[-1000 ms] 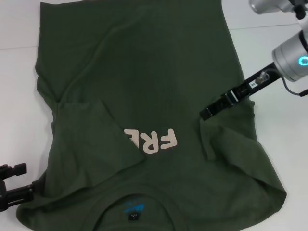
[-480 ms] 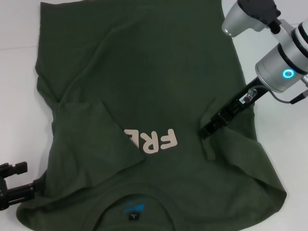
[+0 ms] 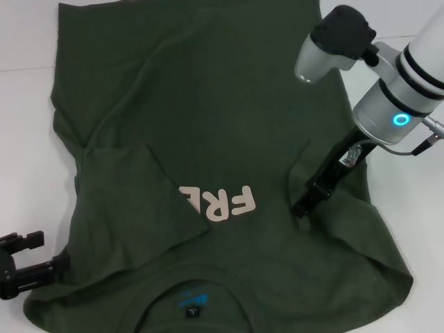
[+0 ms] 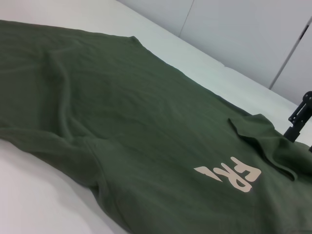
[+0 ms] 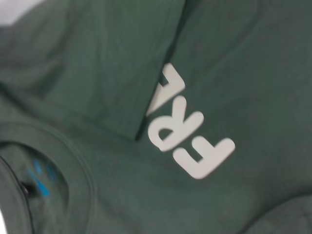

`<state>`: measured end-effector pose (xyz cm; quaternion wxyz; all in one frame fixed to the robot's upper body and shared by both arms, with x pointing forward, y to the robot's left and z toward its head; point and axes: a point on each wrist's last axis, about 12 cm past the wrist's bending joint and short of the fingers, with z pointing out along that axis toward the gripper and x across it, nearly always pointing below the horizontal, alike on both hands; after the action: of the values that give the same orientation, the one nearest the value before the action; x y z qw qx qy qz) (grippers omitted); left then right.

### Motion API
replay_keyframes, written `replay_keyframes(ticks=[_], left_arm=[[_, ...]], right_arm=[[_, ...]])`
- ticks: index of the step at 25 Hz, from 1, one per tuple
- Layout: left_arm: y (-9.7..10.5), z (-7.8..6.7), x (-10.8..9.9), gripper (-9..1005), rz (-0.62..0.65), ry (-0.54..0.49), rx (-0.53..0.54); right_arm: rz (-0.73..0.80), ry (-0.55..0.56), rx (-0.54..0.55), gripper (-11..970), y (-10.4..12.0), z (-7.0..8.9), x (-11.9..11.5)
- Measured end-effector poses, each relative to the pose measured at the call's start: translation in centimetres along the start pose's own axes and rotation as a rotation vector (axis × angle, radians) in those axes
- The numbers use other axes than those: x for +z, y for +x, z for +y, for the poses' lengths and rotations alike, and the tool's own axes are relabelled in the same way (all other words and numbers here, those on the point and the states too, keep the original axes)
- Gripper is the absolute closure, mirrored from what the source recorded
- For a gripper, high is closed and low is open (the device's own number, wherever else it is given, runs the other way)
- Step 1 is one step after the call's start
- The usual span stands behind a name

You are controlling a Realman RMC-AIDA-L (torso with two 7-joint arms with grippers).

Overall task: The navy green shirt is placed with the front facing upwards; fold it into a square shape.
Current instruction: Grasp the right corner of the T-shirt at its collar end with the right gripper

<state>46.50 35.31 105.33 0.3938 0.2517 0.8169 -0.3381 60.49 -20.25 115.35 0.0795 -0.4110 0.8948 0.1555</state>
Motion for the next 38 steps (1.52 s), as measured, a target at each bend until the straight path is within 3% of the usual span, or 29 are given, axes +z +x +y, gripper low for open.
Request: replay_keyframes(ticks=[18,38], left_arm=[[0.4,0.0,0.5,182,-0.007,-0.009,-0.022],[0.5,0.1,0.6,183,-0.007,-0.016,-0.017]], right_arm=[[0.109,0.072,-0.09,309,-1.1,1.3,1.1],[0.185,0.144,-0.1,310,-1.4,2.2,2.5]])
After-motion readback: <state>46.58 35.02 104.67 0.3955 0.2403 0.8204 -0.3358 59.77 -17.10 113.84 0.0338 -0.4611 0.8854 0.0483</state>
